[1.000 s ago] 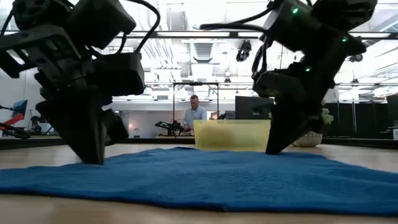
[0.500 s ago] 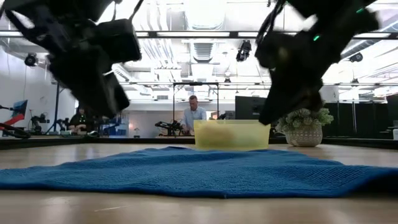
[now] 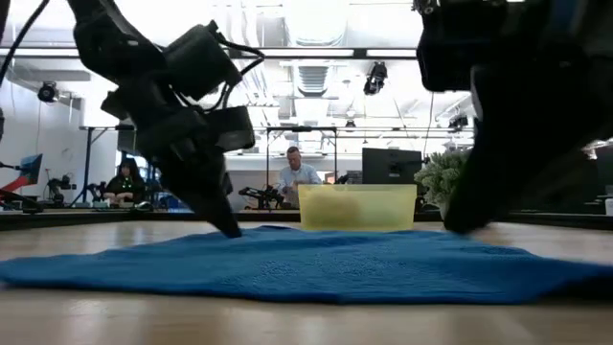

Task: Fold microfiber towels
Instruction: Fold the blue microfiber cloth

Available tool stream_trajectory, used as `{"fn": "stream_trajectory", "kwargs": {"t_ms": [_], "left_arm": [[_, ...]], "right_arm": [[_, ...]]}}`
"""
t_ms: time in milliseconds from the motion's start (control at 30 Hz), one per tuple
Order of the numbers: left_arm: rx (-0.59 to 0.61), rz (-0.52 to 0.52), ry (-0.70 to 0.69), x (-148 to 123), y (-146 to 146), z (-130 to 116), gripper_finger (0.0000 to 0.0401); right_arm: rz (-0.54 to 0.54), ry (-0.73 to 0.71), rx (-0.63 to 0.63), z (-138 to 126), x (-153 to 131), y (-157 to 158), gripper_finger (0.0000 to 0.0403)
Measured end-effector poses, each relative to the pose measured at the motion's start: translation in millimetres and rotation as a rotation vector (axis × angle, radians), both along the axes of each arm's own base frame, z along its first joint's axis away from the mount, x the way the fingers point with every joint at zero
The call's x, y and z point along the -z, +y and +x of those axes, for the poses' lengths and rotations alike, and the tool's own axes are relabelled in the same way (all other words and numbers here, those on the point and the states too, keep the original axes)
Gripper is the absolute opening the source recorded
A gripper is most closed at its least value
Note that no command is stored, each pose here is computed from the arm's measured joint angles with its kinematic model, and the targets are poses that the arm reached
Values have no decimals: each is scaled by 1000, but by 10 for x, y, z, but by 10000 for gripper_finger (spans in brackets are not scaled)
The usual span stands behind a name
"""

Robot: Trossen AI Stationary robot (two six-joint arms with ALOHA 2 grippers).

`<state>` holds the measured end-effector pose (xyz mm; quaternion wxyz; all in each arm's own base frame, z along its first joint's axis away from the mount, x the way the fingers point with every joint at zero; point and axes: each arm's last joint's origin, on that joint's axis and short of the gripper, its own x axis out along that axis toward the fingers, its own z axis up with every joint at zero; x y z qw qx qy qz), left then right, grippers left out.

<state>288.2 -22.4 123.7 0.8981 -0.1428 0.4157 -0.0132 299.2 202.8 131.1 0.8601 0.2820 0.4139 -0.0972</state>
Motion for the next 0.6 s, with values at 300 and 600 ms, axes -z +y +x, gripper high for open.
{"fn": "stream_trajectory", "kwargs": {"t_ms": [300,600], "left_arm": [[-22,8,12,108,119,21,0],[-30,14,6,-4,123,-34,0]], "right_arm": [[28,32,25,-27,74,54,8],[3,118,13,-142,85,12,8]]}}
